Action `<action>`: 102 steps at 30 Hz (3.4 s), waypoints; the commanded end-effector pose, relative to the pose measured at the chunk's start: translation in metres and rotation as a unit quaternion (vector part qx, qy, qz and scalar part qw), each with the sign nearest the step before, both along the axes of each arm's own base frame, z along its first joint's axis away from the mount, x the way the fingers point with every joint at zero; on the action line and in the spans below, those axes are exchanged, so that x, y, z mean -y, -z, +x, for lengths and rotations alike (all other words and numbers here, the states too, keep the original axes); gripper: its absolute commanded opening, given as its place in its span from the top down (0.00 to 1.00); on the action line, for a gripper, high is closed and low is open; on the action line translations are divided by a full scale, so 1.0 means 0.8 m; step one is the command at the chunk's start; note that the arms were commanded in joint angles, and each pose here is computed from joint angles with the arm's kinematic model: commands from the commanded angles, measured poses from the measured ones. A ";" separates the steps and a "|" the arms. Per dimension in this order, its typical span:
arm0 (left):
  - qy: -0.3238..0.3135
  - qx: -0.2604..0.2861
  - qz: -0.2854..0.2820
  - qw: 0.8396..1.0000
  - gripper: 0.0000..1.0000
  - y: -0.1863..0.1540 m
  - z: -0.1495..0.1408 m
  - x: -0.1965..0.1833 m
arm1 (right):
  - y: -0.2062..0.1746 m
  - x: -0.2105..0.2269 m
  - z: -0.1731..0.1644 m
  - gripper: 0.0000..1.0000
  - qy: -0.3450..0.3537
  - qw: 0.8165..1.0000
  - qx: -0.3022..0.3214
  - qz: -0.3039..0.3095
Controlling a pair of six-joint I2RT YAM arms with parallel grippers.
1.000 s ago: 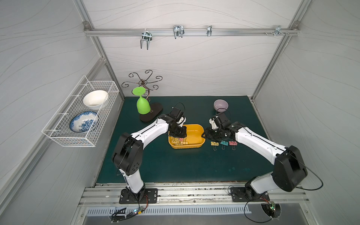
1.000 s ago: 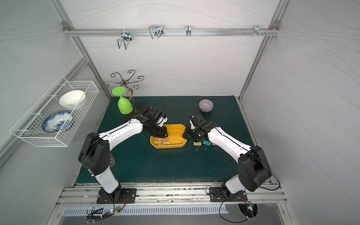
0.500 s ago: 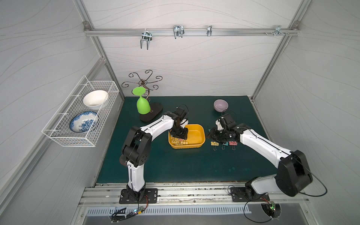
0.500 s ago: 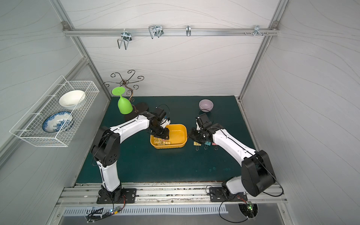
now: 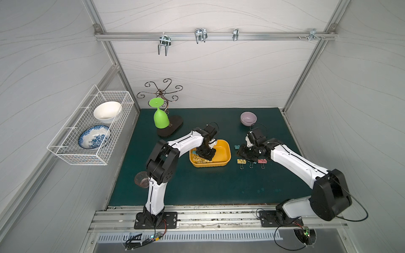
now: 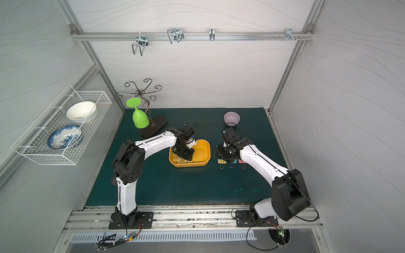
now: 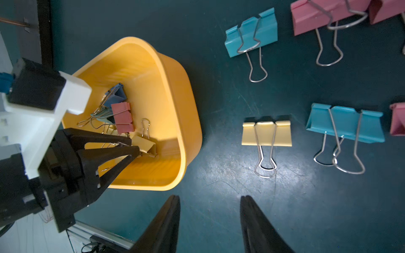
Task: Take out the binder clips from the storage box
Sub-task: Pick up the binder clip from the storage box, then place the binder clip at the center of the board.
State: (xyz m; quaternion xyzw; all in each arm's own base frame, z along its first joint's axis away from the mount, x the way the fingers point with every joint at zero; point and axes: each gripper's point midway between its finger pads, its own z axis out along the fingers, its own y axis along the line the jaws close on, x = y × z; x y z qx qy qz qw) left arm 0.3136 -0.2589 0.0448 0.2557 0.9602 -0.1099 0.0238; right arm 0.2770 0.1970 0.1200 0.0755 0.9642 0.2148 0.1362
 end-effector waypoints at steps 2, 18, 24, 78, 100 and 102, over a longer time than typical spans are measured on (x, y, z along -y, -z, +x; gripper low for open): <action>0.006 0.024 -0.016 1.000 0.74 -0.020 0.013 0.010 | 0.007 0.009 -0.010 0.52 -0.001 1.000 -0.009 -0.019; -0.051 0.092 -0.162 0.981 0.98 -0.127 0.031 0.054 | 0.013 0.022 -0.026 0.52 0.008 0.999 -0.020 -0.030; -0.104 0.113 -0.281 0.947 0.99 -0.191 0.029 0.062 | 0.004 0.024 -0.029 0.52 0.009 1.000 -0.011 -0.024; -0.513 0.082 -0.149 0.842 0.47 -0.015 -0.140 -0.190 | -0.023 -0.063 -0.050 0.50 -0.069 0.996 0.052 -0.010; -0.441 0.034 -0.139 0.886 0.33 -0.062 -0.096 -0.219 | -0.085 -0.082 -0.076 0.49 -0.182 0.968 0.158 0.070; -0.439 0.022 -0.151 0.886 0.43 -0.062 -0.093 -0.216 | -0.086 -0.079 -0.074 0.49 -0.176 0.969 0.159 0.065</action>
